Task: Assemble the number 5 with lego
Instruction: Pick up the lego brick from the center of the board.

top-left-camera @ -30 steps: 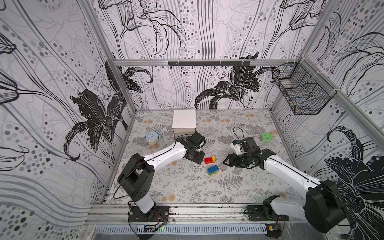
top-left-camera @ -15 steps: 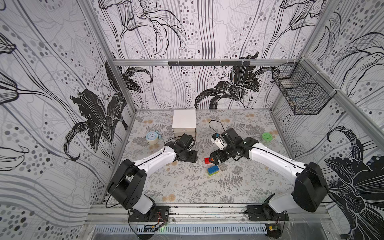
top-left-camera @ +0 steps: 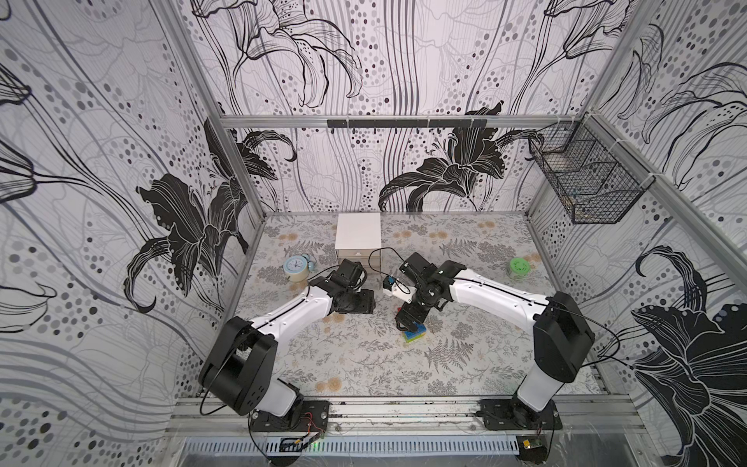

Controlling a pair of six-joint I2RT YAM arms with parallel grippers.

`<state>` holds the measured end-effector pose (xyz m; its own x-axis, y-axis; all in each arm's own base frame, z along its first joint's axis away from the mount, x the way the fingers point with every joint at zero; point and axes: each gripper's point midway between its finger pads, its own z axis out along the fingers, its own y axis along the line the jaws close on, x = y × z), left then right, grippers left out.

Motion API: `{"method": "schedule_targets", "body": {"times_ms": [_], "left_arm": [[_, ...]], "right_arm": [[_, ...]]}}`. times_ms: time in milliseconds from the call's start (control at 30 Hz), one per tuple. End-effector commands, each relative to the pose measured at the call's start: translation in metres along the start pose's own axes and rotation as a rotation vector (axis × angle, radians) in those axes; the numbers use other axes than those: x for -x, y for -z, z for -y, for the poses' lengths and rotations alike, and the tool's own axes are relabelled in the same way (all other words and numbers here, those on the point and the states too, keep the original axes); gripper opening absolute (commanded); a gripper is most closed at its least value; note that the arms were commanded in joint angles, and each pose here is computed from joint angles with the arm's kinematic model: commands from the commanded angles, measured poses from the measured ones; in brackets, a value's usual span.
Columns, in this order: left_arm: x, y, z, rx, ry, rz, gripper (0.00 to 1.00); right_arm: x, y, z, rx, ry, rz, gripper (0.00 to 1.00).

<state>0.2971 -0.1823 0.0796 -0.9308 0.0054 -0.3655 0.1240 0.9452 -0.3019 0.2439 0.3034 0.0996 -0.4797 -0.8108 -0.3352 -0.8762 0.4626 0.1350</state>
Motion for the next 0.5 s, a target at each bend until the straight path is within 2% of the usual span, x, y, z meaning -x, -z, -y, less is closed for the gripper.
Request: {"method": "schedule_targets", "body": {"times_ms": [0,467], "left_arm": [[0.007,0.004,0.003,-0.026,0.003,0.035,0.67],[0.008,0.0,0.003,-0.038,0.009,0.025,0.67]], "right_arm": [[-0.017,-0.012,-0.007,0.048,0.028,-0.109,0.91],[-0.044,-0.041,-0.011,0.082,-0.019,-0.226,0.9]]}}
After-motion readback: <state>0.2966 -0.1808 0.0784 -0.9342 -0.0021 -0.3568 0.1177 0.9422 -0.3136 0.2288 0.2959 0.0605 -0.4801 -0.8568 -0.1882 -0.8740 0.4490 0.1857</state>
